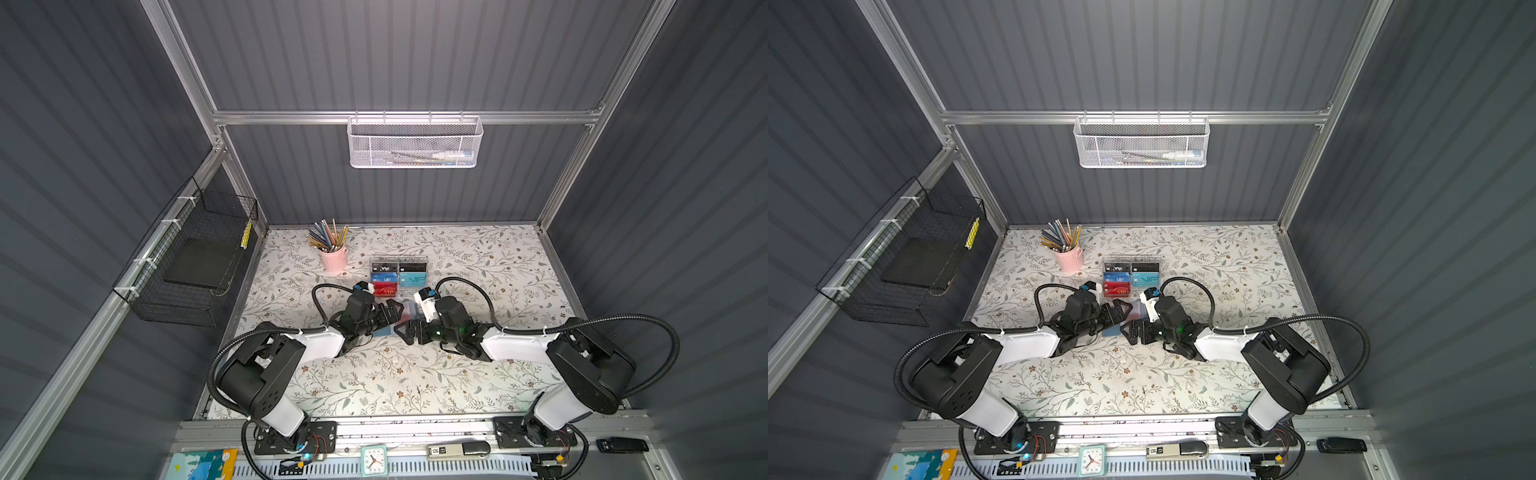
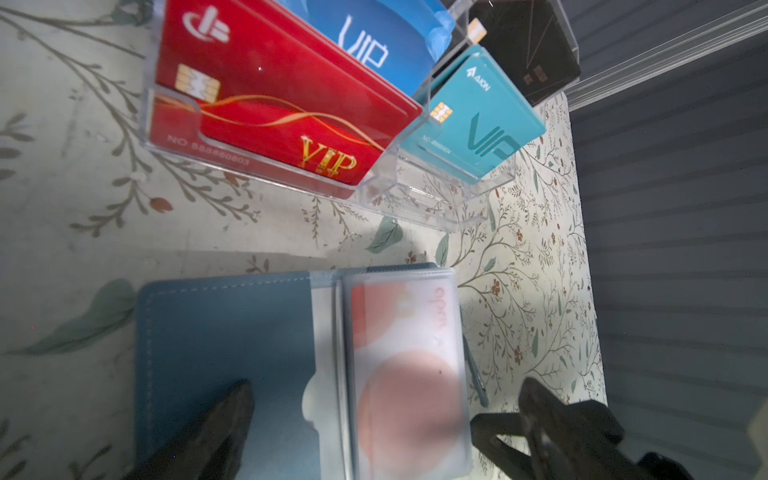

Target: Take the credit cards out of the card holder

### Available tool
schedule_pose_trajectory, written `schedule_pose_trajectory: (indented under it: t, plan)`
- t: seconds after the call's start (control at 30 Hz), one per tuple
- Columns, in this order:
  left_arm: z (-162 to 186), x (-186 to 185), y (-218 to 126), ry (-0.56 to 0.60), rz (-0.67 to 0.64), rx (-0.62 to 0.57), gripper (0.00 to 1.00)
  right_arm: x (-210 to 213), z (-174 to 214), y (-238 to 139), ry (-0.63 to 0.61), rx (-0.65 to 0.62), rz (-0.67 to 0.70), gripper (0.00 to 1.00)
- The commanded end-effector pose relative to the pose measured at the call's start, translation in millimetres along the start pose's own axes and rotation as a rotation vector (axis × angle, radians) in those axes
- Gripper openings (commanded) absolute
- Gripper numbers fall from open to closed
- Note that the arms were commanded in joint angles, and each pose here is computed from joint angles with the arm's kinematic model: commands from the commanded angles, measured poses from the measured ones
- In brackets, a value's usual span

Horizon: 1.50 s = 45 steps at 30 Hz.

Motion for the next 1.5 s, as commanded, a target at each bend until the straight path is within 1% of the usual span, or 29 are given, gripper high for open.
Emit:
schedule_pose_trajectory:
  t: [0.0, 0.57, 1.0, 1.47]
  plan:
    - [6, 10, 2, -0.021, -0.018, 0.01, 1.0, 10, -4, -2, -0.044, -0.016, -0.002, 0.99]
    - [7, 16, 1, -0.032, -0.021, 0.009, 1.0, 19, -10, -4, -0.071, -0.031, 0.003, 0.99]
    - [7, 18, 2, -0.031, -0.024, 0.015, 1.0, 13, -7, 12, -0.068, 0.001, 0.015, 0.99]
    - [8, 22, 4, -0.038, -0.03, 0.022, 1.0, 4, 2, 8, -0.068, 0.002, 0.047, 0.99]
Point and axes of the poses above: each gripper's point midway between its finger pads, its own y axis out along the fingers, its own x axis along the line the jaws close on, z = x × y, the point moved 6 cm from there along -y, back along the fingers, and after that the axes turned 7 degrees about y, right-handed, at the moved point
